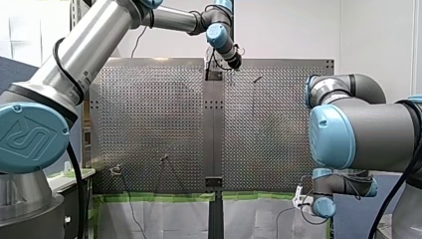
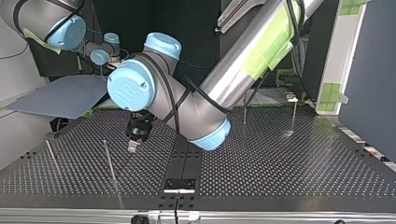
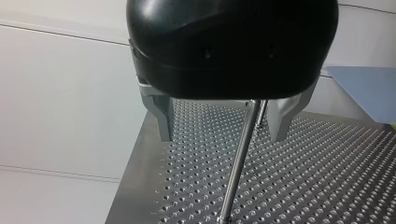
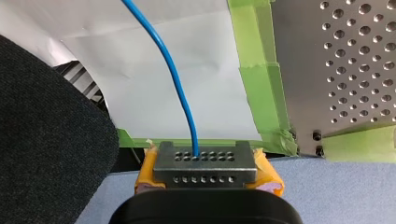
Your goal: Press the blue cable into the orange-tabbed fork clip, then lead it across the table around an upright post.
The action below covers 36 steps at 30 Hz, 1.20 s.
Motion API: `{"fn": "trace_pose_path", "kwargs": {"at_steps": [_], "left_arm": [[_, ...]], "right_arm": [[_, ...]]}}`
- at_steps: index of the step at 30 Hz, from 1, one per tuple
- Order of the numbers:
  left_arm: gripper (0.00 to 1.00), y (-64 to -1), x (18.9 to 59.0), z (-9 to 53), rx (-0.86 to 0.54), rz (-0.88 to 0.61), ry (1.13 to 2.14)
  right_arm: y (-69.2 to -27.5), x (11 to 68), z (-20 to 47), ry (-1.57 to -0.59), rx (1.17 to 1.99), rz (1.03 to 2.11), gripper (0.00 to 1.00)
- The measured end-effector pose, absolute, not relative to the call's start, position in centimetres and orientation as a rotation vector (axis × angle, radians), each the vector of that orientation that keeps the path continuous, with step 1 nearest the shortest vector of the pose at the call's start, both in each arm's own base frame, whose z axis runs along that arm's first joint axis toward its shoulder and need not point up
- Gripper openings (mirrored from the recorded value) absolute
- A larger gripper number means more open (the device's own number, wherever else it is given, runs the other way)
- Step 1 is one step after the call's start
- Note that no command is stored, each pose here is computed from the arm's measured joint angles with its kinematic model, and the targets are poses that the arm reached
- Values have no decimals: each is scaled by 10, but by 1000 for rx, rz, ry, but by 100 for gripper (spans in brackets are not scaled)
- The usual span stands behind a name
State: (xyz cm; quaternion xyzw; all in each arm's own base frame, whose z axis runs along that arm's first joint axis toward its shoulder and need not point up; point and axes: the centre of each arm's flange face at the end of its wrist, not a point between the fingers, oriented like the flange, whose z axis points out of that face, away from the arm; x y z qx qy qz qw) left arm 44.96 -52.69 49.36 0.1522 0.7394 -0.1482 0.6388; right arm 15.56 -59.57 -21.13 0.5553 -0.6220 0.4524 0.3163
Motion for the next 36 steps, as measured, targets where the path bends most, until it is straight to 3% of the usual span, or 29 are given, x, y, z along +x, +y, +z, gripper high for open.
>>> {"fn": "trace_pose_path", "kwargs": {"at_steps": [16,24,36], "left_arm": [[98,-527,431,477,386,-332,1689],[98,-526,429,452,382,-336,1684],[98,-517,426,409,404,-304,1760]], "right_arm": [[-609,181,-165,-1606,1489,1245,0],[-624,199,-115,-1589,1449,1288,0],[-634,211,-45,-1584,1417,1252,0]]}}
